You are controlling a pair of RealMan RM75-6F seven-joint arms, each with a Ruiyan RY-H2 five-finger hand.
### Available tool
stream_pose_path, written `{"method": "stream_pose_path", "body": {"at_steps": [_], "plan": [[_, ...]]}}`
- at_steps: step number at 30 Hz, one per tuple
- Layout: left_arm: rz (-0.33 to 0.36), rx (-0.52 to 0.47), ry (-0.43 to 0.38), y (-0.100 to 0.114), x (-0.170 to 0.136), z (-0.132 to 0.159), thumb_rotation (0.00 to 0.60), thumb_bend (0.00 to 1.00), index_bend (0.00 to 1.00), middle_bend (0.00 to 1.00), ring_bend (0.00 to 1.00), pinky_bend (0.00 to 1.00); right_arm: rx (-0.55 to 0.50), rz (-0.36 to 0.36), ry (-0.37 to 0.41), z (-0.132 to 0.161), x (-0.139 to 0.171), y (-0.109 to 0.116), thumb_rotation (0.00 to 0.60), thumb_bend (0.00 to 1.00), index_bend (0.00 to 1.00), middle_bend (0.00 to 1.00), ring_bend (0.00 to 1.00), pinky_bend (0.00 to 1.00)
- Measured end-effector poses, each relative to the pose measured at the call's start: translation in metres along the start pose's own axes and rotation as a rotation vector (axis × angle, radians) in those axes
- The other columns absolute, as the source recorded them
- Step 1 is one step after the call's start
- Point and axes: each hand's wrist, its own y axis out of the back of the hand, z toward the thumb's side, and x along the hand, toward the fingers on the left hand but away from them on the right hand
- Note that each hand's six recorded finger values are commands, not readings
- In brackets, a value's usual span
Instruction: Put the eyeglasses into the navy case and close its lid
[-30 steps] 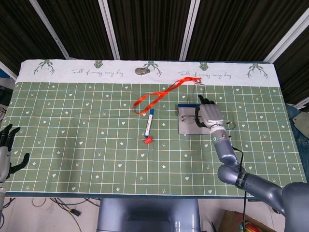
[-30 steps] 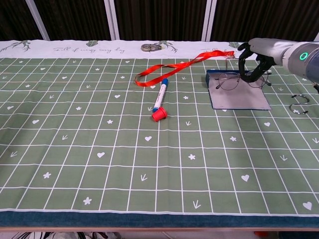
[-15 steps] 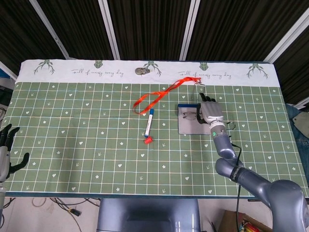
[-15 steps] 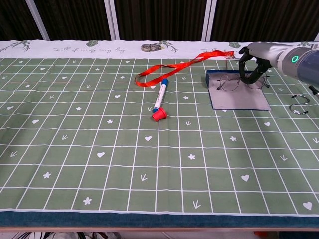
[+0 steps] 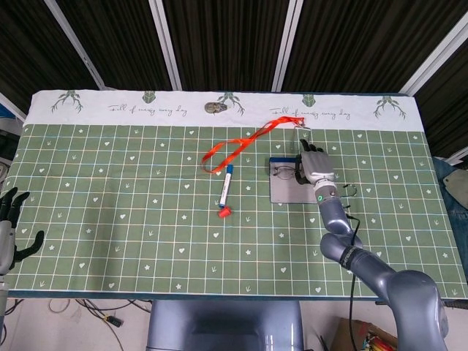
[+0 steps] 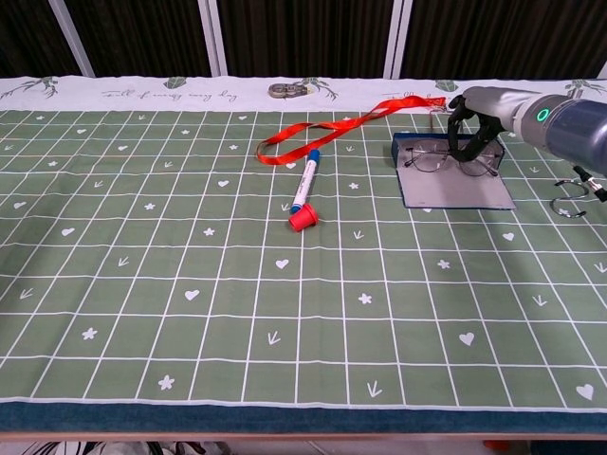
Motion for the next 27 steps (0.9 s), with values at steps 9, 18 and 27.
{"method": "stream_pose_path", "body": {"at_steps": [9, 18, 27], "plan": [[-0.002, 0.005, 0.000, 0.000, 0.000, 0.000, 0.600, 0.35, 0.10, 0.00, 0.00, 0.00, 0.014, -0.018, -0.009, -0.003, -0.003, 0.003, 0.600, 0.31, 0.21, 0.00, 0.10, 0.17], [-0.001, 0.011, -0.001, -0.001, 0.000, 0.001, 0.600, 0.35, 0.10, 0.00, 0.00, 0.00, 0.002, -0.027, -0.010, -0.006, 0.001, 0.006, 0.600, 0.30, 0.13, 0.00, 0.09, 0.17], [-0.002, 0.016, -0.008, -0.002, -0.001, 0.003, 0.600, 0.35, 0.10, 0.00, 0.00, 0.00, -0.053, -0.062, 0.064, 0.008, 0.028, 0.011, 0.600, 0.29, 0.09, 0.02, 0.15, 0.17]]}}
